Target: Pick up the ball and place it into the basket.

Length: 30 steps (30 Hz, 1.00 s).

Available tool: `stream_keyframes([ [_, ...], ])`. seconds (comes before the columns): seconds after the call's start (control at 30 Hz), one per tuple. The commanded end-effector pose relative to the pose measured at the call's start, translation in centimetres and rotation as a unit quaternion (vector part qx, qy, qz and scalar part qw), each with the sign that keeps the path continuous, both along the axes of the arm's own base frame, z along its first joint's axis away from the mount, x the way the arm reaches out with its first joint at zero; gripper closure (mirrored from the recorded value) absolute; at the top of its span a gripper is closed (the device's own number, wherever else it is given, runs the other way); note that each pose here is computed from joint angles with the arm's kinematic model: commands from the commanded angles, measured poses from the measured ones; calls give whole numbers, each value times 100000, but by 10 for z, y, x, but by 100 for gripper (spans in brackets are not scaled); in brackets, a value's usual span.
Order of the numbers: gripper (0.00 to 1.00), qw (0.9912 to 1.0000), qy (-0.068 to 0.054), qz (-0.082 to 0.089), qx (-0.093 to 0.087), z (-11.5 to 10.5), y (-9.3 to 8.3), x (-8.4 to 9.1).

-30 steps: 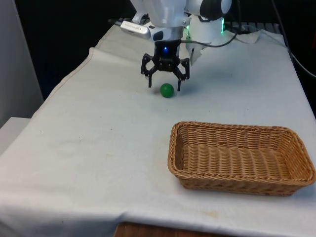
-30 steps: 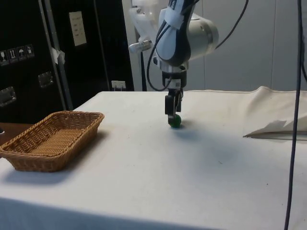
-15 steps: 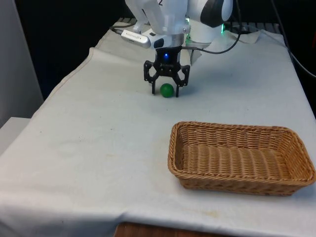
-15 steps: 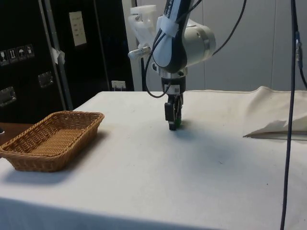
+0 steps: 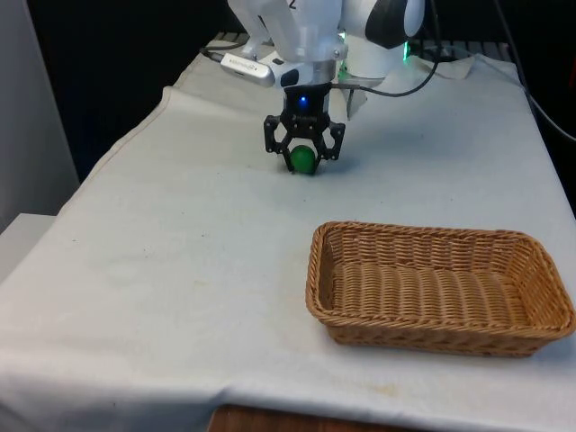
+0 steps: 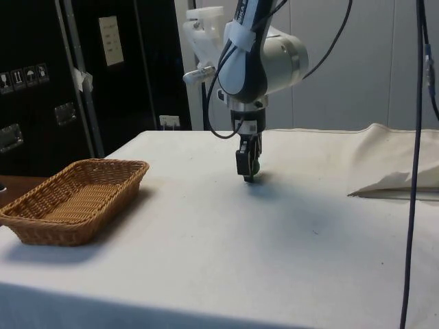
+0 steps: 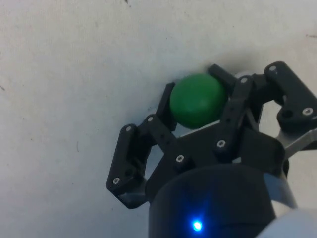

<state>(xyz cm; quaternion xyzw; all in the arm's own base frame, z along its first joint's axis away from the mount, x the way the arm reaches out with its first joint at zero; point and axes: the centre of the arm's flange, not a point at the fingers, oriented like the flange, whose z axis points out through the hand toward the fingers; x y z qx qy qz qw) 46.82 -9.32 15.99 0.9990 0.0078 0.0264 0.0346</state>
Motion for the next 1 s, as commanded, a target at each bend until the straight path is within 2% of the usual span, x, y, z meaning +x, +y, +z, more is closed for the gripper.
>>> stream_keyframes([
  [0.0,100,99998,-463,15,366,6,1,1],
  [0.03,100,100000,-134,2,15,1,0,0],
  [0.3,100,99962,-2320,-165,1494,23,6,3],
  [0.33,100,99969,-2134,-417,1196,26,5,2],
  [0.37,100,99953,-2680,-464,1440,31,6,3],
  [0.53,100,99905,-3818,-488,2026,42,10,5],
  [0.57,100,99861,-4452,-246,2800,44,13,6],
  [0.6,100,99895,-4031,-500,2109,44,11,6],
  [0.83,100,99779,-5995,-201,2868,65,20,15],
  [0.9,100,99702,-6886,147,3472,69,24,16],
  [0.93,100,99725,-6745,67,3058,73,24,19],
  [0.97,100,99706,-6985,59,3136,75,25,21],
])
